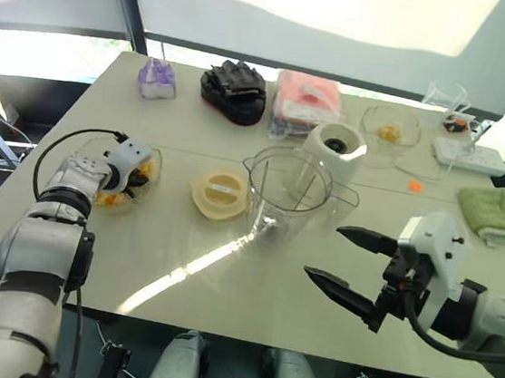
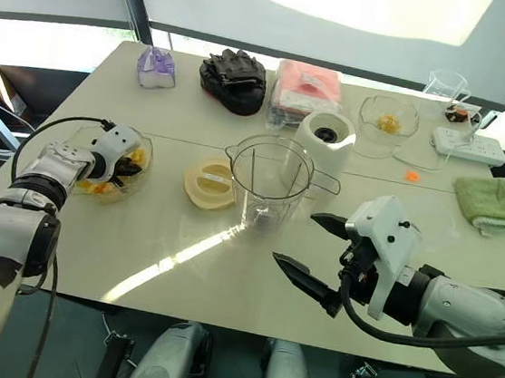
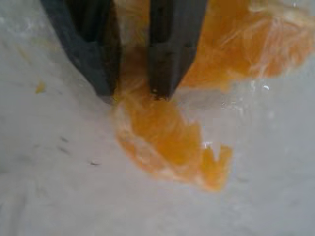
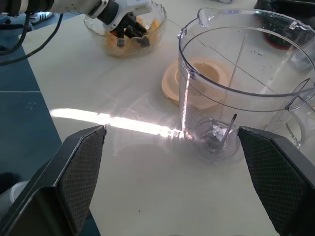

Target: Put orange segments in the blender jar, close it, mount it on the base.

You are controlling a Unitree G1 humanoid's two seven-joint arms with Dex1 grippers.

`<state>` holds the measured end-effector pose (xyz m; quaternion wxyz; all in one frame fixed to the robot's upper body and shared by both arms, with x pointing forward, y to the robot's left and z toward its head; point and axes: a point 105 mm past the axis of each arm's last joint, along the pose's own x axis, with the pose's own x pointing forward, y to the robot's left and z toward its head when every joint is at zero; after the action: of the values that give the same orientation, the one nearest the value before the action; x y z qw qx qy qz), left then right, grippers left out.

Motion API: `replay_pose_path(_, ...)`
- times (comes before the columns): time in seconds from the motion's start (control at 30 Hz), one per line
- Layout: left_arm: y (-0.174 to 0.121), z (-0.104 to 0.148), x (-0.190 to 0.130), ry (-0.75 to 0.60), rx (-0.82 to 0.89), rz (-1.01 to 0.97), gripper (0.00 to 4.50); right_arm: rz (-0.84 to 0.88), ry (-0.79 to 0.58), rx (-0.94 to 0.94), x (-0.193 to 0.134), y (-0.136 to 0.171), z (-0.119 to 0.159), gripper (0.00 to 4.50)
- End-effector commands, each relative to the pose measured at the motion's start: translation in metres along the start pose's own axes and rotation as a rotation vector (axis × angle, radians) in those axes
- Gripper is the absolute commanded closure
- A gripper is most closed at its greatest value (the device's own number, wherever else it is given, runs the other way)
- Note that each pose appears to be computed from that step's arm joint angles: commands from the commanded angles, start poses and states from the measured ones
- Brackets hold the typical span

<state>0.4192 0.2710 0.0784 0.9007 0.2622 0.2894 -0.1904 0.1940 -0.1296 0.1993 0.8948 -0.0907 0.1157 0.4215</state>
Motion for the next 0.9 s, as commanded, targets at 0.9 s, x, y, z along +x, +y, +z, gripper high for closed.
replay_pose_path(0.9,0.041,0.099,-0.141,-0.391,0.152,-0.473,4.46,0.010,0.012,-0.012,0.002,-0.017,-0.013,0.00)
